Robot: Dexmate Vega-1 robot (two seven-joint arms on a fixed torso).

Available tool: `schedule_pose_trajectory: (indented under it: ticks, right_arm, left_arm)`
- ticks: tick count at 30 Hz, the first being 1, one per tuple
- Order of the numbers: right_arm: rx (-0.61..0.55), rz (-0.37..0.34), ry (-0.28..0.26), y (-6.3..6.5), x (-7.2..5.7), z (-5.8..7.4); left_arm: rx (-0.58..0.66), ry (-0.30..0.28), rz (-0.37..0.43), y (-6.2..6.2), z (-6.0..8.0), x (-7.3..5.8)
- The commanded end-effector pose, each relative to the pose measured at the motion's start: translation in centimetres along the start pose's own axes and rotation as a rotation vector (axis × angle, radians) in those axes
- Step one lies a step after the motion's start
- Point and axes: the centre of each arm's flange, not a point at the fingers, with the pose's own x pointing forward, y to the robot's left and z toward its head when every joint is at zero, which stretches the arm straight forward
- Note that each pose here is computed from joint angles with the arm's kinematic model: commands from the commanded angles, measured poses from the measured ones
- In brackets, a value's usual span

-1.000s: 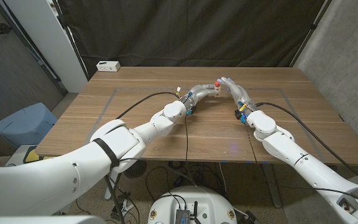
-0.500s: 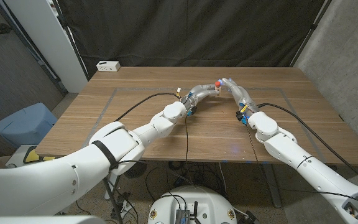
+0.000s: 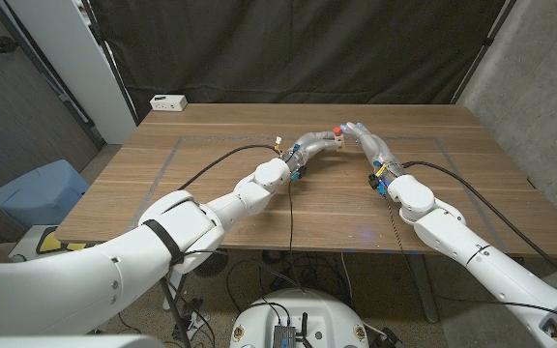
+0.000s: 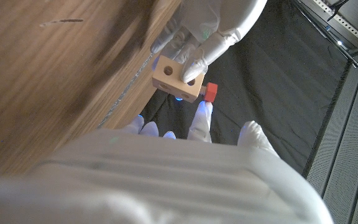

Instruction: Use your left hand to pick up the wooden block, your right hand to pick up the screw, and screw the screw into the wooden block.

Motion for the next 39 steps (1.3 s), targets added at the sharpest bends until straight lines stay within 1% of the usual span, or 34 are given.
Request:
schedule_pose_trajectory:
  ticks: [1, 14, 25, 33, 39]
  right_arm:
    - [-0.027, 0.008, 0.007, 0.0, -0.6, 0.2]
    - [-0.079, 0.024, 0.016, 0.1, -1.1, 0.4]
    - [-0.124, 0.034, 0.022, 0.3, -1.3, 0.7]
    - [-0.146, 0.023, 0.028, 0.1, -1.7, 1.2]
    - [-0.154, 0.007, 0.028, -0.4, -1.9, 1.3]
  left_arm:
    - [-0.003, 0.004, 0.0, 0.0, -0.1, 0.0]
    - [0.005, 0.011, -0.003, 0.1, 0.1, 0.3]
    - [0.018, 0.023, -0.007, 0.2, 0.3, 0.6]
    - [0.025, 0.035, -0.004, 0.4, 0.3, 0.8]
    - [0.029, 0.041, -0.002, 0.5, 0.3, 0.9]
